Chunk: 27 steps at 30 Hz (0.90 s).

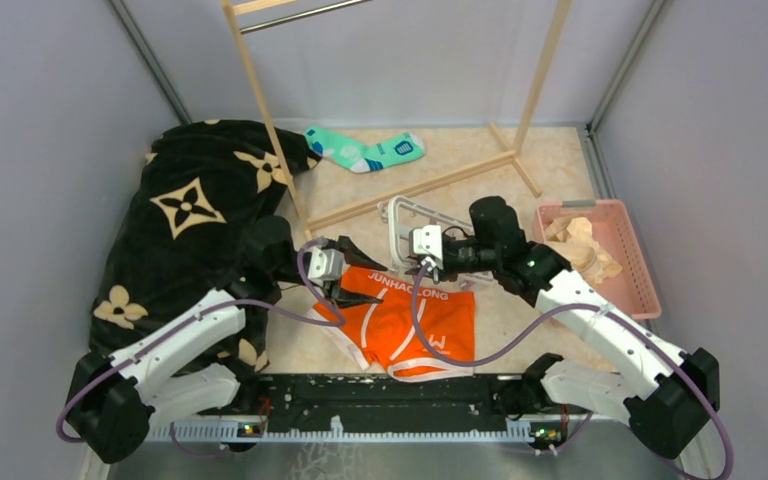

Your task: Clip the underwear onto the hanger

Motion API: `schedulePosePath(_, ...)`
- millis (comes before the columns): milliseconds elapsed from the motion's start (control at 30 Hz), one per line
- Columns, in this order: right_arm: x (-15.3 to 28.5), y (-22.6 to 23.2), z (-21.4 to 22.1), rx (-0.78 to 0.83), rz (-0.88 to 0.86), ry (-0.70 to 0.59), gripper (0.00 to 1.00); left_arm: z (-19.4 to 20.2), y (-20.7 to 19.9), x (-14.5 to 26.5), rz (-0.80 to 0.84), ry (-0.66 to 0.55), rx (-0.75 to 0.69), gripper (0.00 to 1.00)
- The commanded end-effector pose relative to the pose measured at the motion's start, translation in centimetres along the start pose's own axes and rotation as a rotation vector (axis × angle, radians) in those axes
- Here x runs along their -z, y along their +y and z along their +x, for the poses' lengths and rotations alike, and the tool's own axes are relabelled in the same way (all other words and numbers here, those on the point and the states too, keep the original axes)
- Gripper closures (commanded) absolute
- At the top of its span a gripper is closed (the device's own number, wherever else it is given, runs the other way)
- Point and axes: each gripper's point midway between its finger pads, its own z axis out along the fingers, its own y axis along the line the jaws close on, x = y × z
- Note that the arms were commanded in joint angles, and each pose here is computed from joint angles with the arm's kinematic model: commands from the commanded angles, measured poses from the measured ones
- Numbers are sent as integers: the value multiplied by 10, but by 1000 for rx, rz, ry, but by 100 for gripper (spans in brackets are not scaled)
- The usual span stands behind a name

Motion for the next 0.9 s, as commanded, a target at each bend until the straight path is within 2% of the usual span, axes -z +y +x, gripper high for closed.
schedulePosePath(0,4,-18,-33,123,54,-103,100,-24,-2,-2,30,-51,-61,35)
schedulePosePath(267,4,-18,-30,119,54,-96,100,-26,-3,-6,46,-55,-62,35)
schedulePosePath(533,6,-17,-33,127,59,-101,100,-29,3,-1,-5,-29,-74,34)
schedulePosePath(700,8,-15,-34,131,58,-101,100,-29,12,5,-84,4,-73,34)
schedulePosePath(867,10,-10,-35,134,41,-113,100,-29,26,5,-155,-3,-79,29)
